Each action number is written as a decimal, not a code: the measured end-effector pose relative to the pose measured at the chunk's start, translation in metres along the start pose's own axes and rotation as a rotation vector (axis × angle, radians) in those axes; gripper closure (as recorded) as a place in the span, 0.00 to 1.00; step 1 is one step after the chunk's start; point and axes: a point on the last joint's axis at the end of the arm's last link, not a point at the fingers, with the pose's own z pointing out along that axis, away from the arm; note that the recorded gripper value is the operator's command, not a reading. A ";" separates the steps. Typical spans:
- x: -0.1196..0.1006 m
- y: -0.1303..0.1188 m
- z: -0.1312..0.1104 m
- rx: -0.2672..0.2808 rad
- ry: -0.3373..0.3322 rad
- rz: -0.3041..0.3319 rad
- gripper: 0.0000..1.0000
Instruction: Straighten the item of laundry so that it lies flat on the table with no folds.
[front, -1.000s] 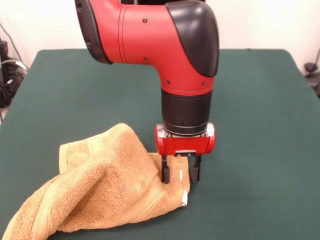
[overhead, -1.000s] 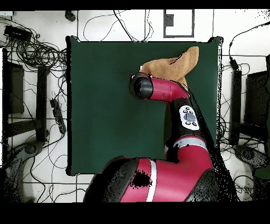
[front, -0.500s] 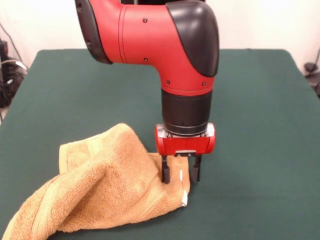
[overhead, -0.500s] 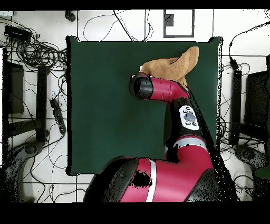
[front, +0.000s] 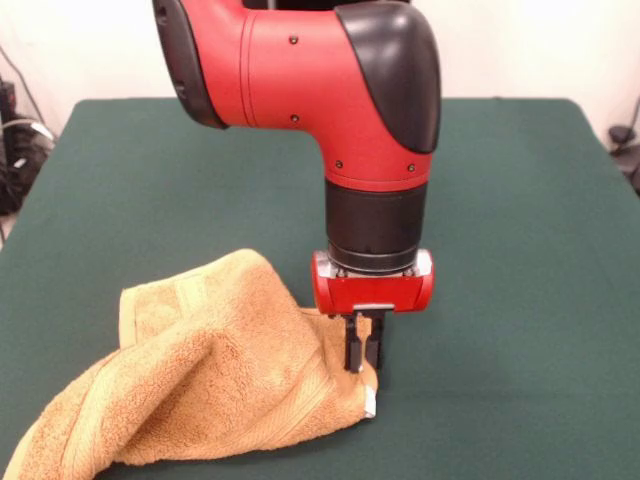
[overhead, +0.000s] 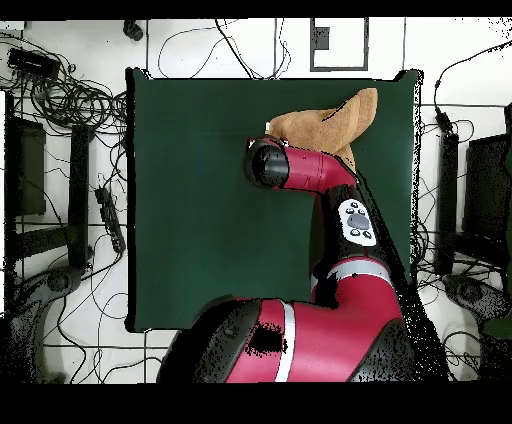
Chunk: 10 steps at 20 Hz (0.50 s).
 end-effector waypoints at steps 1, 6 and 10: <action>0.000 0.001 0.000 0.000 -0.001 -0.001 1.00; 0.000 0.003 0.000 0.001 -0.001 -0.006 1.00; 0.004 0.009 -0.012 0.019 0.006 -0.031 1.00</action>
